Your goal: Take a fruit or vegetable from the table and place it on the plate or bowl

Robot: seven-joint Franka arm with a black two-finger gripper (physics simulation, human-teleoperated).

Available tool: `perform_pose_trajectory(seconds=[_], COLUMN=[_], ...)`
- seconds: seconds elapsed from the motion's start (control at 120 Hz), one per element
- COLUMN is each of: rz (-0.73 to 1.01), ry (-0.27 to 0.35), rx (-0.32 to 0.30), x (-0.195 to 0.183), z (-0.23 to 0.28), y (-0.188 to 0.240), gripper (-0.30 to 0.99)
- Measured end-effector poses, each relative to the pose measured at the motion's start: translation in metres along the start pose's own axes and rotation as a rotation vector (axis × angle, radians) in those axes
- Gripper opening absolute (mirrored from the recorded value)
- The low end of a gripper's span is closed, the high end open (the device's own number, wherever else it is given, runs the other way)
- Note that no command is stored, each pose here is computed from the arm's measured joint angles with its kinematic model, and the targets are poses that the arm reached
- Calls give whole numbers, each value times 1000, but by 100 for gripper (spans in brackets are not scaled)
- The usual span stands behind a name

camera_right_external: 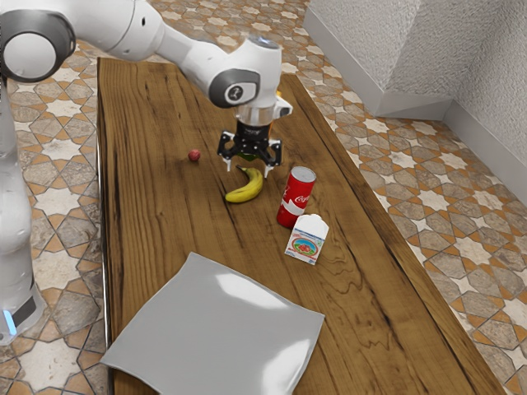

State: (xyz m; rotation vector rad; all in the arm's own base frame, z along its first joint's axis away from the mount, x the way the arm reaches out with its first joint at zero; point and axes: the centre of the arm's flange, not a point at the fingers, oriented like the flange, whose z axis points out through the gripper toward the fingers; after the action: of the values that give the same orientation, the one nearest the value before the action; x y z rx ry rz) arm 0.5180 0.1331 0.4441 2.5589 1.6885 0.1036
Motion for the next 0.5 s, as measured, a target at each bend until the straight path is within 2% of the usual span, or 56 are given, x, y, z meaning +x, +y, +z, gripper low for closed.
perform_pose_trajectory(seconds=[0.5], rz=[30], ry=[-10], rx=[0], x=[-1], z=[14], y=[6], gripper=[69])
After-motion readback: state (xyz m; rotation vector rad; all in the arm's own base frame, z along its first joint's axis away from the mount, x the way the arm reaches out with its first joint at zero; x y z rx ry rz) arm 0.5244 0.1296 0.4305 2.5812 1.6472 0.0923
